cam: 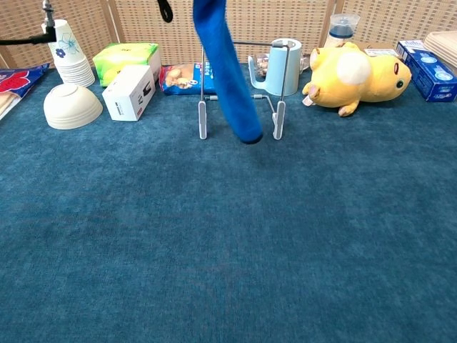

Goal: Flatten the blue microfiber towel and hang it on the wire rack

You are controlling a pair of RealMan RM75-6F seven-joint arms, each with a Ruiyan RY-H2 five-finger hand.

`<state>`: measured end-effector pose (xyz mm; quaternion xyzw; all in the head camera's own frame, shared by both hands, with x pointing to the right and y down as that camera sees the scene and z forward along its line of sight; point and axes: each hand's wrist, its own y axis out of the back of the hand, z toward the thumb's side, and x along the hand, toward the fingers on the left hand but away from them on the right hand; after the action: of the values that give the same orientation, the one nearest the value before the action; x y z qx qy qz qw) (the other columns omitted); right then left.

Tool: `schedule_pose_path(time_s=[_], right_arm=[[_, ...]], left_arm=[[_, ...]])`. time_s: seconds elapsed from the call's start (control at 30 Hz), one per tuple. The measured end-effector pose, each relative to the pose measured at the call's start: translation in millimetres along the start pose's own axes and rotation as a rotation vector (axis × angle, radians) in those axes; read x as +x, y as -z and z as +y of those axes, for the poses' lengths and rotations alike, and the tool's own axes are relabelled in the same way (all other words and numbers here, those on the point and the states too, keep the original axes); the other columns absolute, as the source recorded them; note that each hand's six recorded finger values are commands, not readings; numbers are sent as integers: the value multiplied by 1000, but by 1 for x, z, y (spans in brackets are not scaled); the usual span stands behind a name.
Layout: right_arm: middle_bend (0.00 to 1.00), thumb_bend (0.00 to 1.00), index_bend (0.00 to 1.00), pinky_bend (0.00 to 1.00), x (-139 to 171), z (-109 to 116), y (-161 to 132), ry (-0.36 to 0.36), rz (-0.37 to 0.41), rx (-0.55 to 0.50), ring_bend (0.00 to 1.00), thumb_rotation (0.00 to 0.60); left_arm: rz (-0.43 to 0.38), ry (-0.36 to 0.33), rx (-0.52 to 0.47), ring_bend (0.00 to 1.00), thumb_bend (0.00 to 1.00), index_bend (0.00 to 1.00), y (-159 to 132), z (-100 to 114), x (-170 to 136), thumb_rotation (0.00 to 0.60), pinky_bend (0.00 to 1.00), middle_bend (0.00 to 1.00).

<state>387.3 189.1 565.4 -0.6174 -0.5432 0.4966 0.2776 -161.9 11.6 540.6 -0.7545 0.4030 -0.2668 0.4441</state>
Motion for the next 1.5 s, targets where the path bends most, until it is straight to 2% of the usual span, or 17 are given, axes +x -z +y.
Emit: schedule_pose_path(time_s=[0.53, 0.8, 1.07, 1.37, 1.5], right_arm=[[0, 334, 0, 0, 5, 2, 11, 4, -26, -11, 0, 600], [0, 334, 0, 0, 7, 2, 14, 5, -35, -9, 0, 600], [0, 334, 0, 0, 7, 1, 16, -1, -41, -10, 0, 600], [0, 334, 0, 0, 7, 1, 19, -4, -40, -18, 0, 600], [0, 332, 0, 0, 6, 1, 19, -7, -37, -21, 0, 600]], left_arm=[[78, 4, -26, 673, 491, 727, -5, 0, 49, 600, 835, 735], [142, 10, -5, 670, 491, 721, 4, -4, 63, 600, 838, 733], [163, 14, -12, 669, 492, 719, 2, 0, 66, 600, 848, 734], [115, -7, -56, 669, 493, 718, -23, 20, 58, 600, 850, 734], [115, -11, -41, 669, 495, 718, -26, 29, 52, 600, 851, 734]])
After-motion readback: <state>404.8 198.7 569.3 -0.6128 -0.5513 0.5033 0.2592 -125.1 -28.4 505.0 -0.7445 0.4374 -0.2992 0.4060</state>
